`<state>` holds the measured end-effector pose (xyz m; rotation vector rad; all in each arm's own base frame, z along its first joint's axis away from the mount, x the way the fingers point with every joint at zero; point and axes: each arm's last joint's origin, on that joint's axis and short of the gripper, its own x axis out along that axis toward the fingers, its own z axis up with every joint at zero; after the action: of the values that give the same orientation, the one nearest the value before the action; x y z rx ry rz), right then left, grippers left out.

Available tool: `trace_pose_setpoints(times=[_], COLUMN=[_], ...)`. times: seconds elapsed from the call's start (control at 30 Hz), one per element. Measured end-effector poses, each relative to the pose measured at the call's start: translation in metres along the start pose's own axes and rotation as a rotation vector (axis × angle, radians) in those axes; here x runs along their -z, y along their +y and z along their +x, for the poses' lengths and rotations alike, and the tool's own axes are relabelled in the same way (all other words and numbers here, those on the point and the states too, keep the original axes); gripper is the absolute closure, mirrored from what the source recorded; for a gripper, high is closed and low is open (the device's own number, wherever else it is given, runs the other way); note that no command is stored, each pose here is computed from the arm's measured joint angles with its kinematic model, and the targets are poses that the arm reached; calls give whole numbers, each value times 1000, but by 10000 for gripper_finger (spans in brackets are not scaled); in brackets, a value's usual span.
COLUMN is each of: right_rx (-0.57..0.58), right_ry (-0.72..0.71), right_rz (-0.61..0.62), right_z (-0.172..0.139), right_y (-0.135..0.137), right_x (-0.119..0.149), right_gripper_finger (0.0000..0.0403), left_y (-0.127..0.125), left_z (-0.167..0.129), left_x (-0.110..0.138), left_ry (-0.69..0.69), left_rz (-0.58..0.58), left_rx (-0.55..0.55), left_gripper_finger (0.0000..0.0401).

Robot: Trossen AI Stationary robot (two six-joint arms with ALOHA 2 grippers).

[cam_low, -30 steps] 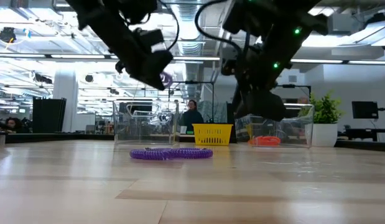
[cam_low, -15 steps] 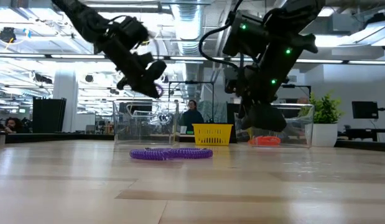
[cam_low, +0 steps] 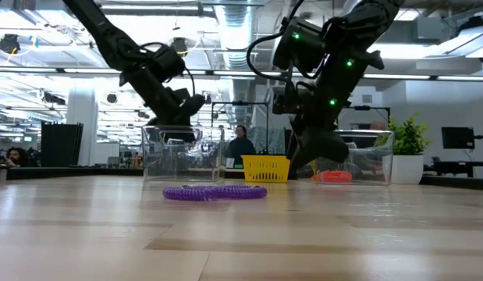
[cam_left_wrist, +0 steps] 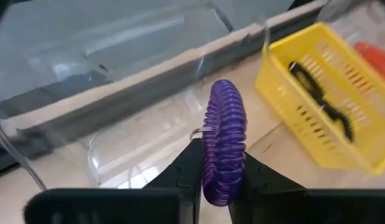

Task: Sort spring keychains
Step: Put the right purple spring keychain into the left transparent bin

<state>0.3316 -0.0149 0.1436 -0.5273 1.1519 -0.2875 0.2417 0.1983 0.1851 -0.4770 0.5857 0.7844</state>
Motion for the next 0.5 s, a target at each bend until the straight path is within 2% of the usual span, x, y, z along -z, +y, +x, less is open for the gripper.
trace_pose_setpoints(times=[0.27,0.5], right_rx=[-1,1], right_ry=[-1,-3], right_rz=[-2,-7], right_z=[0,0], right_y=[0,0], right_x=[0,0], right_gripper_finger=[234,236], left_y=[-5,-5], left_z=[17,16], left_x=[13,11], left_ry=[55,43], left_rz=[52,51], left_rx=[6,5], left_gripper_finger=[337,300])
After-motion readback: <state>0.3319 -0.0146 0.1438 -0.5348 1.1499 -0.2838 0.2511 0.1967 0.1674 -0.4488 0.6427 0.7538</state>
